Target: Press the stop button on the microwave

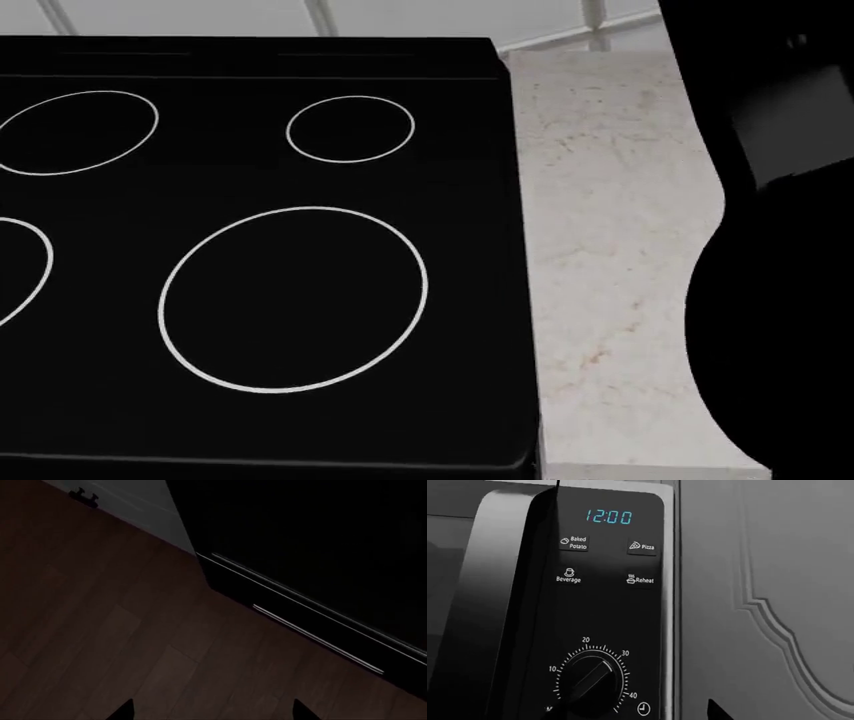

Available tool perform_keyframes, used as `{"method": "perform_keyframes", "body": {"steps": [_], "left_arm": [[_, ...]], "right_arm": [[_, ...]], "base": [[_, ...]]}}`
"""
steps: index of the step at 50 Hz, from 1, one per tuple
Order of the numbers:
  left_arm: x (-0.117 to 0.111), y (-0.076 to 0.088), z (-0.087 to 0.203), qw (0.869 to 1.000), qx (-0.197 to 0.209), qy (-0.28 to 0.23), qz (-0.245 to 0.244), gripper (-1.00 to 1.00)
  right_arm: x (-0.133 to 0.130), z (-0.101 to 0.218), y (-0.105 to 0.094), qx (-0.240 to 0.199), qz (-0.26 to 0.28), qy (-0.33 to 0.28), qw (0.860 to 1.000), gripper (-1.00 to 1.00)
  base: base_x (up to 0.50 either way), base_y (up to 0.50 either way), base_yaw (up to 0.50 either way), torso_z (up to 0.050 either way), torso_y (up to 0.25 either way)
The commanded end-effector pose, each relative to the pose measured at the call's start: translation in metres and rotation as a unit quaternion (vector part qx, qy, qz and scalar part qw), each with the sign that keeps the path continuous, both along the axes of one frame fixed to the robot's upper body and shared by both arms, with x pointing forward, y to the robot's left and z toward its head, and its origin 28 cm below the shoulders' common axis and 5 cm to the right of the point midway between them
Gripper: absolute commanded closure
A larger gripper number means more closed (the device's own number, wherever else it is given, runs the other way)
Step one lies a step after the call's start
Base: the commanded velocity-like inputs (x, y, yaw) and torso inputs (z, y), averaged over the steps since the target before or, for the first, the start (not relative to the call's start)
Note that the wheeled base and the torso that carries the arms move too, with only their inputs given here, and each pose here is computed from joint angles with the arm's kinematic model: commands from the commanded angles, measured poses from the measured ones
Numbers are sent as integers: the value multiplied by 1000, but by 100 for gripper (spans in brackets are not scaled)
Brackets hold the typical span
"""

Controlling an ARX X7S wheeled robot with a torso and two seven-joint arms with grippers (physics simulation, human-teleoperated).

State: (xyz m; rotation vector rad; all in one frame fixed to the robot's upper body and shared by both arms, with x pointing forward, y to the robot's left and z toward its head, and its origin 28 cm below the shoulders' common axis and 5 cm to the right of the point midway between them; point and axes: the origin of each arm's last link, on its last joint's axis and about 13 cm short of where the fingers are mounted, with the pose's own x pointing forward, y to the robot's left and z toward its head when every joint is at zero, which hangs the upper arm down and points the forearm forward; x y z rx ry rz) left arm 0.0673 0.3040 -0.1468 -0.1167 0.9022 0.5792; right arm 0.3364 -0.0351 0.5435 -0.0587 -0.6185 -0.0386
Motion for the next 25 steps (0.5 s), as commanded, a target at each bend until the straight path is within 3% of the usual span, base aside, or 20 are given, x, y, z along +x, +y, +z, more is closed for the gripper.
{"method": "perform_keyframes", "body": {"steps": [1, 6, 11, 16, 25], "left_arm": [[-1, 0, 0, 1000, 0, 1, 0, -100], [-1, 0, 0, 1000, 0, 1, 0, -100], [-1, 0, 0, 1000, 0, 1, 0, -100], [-1, 0, 0, 1000, 0, 1, 0, -100], [-1, 0, 0, 1000, 0, 1, 0, -100]], "right_arm": [[-28, 23, 6, 1, 10, -38, 999, -100], [-46, 33, 10, 12, 21, -65, 998, -100], [-40, 28, 11, 0, 34, -61, 998, -100], [-30, 18, 12, -7, 20, -47, 999, -100], [-28, 17, 16, -18, 27, -41, 999, -100]], "base": [[0, 0, 0, 50, 107], [0, 0, 0, 50, 107], [0, 0, 0, 50, 105], [500, 0, 0, 50, 107], [99, -17, 0, 50, 107]]}}
